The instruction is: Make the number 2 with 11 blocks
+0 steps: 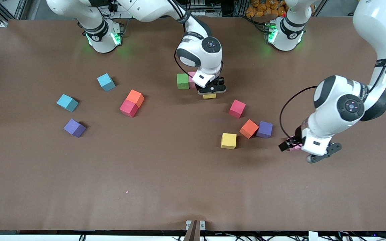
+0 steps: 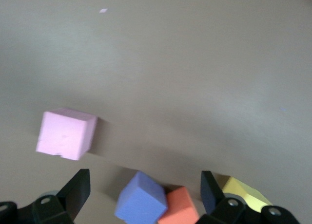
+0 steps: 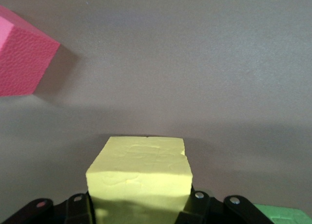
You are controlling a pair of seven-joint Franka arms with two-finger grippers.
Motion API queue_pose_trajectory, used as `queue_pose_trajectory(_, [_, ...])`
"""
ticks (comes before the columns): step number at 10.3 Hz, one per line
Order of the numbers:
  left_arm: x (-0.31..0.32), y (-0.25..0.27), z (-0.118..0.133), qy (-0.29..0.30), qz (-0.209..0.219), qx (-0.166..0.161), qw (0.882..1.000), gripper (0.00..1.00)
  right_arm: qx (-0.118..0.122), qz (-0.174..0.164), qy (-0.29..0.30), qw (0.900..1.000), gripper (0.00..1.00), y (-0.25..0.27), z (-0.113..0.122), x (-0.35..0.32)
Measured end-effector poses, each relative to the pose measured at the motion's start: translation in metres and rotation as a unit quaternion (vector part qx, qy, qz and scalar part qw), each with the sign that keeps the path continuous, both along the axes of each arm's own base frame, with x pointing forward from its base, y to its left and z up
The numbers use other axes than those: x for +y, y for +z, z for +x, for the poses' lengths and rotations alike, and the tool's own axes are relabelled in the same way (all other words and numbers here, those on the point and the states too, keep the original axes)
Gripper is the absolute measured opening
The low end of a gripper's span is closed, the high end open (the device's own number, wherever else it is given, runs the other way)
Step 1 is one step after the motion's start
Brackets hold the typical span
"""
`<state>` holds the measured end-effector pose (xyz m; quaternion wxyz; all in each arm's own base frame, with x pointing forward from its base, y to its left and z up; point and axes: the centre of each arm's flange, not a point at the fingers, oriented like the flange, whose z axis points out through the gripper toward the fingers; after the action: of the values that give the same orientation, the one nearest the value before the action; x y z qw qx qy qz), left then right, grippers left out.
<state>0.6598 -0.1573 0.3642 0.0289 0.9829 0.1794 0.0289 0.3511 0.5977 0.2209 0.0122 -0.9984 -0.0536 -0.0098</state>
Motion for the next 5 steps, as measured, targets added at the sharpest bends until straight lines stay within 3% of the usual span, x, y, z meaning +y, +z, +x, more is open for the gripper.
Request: queue_pose_trajectory(5, [-0.098, -0.036, 0.01, -0.116, 0.026, -0.01, 0.993, 1.0, 0.005, -0.014, 0.0, 1.0, 0.59, -0.017, 0.007, -0.008])
